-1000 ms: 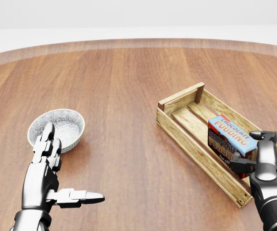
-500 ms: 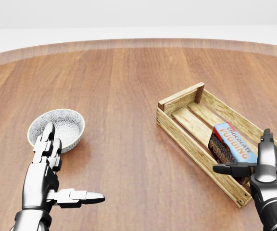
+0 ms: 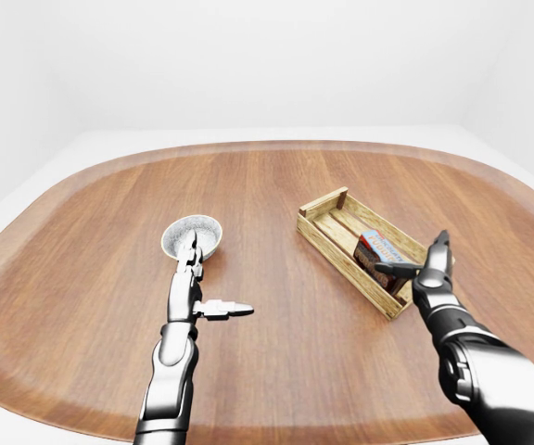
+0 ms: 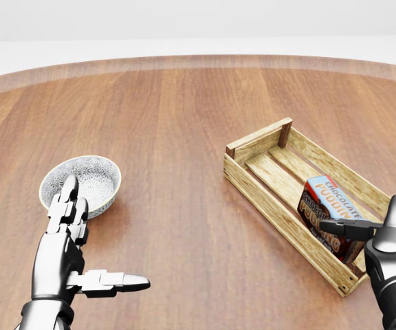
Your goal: Pick up the chocolate pudding and put it in the tray.
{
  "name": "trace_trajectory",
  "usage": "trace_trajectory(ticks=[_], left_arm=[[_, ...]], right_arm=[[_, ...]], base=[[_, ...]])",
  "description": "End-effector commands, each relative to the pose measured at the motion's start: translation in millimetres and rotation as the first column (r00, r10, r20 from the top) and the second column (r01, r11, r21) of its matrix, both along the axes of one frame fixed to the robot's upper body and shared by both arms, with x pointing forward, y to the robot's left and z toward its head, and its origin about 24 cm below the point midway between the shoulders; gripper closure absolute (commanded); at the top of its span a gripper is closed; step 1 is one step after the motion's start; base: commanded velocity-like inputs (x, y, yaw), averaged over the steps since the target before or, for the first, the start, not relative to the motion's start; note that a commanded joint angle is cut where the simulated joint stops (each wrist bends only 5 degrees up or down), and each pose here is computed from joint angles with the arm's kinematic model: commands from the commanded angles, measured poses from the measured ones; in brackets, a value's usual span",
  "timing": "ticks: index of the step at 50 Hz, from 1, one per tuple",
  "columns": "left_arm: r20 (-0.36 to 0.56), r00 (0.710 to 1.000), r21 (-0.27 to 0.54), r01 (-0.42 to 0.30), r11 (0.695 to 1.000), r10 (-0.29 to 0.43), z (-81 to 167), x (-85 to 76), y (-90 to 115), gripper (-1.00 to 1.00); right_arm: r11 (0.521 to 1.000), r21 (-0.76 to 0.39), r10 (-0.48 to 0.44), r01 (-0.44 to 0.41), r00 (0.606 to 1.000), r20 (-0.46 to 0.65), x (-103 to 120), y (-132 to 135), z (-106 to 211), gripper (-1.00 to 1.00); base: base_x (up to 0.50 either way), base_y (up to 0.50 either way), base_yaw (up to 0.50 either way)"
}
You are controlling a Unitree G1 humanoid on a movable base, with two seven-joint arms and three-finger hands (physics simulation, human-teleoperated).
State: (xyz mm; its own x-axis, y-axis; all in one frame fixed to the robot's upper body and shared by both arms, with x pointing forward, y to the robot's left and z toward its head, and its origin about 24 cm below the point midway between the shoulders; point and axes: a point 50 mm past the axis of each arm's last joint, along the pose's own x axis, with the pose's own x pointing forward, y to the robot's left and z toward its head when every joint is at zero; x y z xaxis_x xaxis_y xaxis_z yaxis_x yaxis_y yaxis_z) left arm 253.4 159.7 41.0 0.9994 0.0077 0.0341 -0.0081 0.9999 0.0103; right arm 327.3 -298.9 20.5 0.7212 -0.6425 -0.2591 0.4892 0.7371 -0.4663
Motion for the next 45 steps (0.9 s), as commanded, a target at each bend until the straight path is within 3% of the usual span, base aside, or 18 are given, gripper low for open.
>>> trace_trajectory(ticks=[1, 15, 29, 40, 45], left_arm=[[-0.006, 1.0, -0.012, 0.005, 1.0, -0.005, 1, -0.2, 0, -1.0], [-0.006, 1.0, -0.012, 0.005, 1.0, -0.005, 1, -0.2, 0, -1.0], [-0.005, 1.0, -0.014, 0.003, 1.0, -0.003, 2, 0.2, 1, -1.0], [-0.005, 1.0, -0.012, 0.005, 1.0, -0.005, 2, -0.2, 0, -1.0], [-0.004, 1.0, -0.012, 0.005, 1.0, -0.005, 1, -0.1, 1, -1.0]], right_arm=[[0.989, -0.064, -0.128, 0.131, 0.99, 0.055, -2, -13, 12, -1.0], [0.986, -0.084, -0.133, 0.142, 0.986, 0.101, 4, -21, 28, -1.0], [0.984, -0.113, -0.109, 0.138, 0.967, 0.23, 20, -24, 66, -1.0], [0.982, -0.093, -0.109, 0.162, 0.901, 0.42, 28, -31, 113, -1.0], [0.984, -0.097, -0.076, 0.152, 0.836, 0.543, 28, -28, 141, -1.0]], base=[[0.0, 0.0, 0.0], [0.0, 0.0, 0.0], [0.0, 0.0, 0.0], [0.0, 0.0, 0.0], [0.0, 0.0, 0.0]])
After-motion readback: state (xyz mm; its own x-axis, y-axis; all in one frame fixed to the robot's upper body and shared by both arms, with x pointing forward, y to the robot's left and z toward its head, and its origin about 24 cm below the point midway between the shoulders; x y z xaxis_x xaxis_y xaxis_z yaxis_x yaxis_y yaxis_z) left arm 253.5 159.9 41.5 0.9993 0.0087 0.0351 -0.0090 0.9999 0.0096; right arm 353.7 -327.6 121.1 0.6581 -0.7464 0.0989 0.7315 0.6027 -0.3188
